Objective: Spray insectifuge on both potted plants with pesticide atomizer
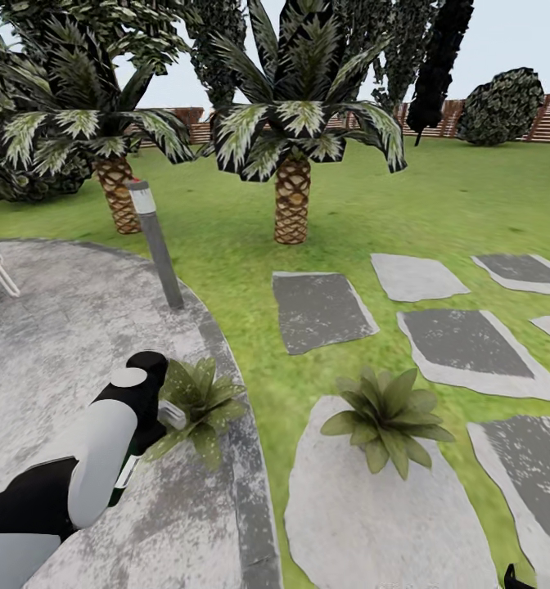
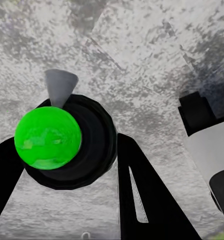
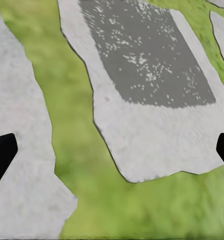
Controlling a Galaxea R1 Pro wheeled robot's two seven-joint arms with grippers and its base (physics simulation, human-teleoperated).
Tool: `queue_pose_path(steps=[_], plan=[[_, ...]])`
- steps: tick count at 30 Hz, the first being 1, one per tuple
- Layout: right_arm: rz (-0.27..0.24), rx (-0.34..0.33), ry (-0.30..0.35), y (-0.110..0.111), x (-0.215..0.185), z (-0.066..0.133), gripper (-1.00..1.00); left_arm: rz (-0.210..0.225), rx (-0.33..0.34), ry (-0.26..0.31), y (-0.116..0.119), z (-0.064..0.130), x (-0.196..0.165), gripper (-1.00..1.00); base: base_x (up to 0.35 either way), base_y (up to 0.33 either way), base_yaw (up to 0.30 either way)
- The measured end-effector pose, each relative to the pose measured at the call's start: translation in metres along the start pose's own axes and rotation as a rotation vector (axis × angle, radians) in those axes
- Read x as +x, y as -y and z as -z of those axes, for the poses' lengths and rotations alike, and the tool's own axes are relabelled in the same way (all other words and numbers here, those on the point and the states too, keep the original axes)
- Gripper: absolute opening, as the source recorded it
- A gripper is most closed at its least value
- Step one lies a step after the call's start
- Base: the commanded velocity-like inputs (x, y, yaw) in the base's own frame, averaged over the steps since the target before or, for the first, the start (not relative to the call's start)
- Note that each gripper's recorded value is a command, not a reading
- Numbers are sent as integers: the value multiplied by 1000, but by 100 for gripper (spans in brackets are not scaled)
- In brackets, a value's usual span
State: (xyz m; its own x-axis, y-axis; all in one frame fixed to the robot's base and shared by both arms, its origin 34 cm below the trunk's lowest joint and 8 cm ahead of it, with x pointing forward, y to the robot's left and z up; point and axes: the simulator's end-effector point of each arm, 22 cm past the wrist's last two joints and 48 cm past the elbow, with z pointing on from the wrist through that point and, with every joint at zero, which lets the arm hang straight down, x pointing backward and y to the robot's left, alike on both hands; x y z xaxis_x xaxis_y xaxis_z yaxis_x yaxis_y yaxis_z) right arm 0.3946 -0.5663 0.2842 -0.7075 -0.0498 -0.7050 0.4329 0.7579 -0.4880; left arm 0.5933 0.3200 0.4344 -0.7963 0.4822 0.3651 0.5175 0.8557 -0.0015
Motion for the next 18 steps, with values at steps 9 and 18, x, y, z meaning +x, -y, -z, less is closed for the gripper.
queue_pose_path(steps=[9,18], plan=[[0,0,0,0,0,0,100,20,-8,55,-6,13,-8,-100,-321,34,271],[-1,0,1,0,-1,0,100,4,136,112,33,-6,-18,-100,-326,0,218]])
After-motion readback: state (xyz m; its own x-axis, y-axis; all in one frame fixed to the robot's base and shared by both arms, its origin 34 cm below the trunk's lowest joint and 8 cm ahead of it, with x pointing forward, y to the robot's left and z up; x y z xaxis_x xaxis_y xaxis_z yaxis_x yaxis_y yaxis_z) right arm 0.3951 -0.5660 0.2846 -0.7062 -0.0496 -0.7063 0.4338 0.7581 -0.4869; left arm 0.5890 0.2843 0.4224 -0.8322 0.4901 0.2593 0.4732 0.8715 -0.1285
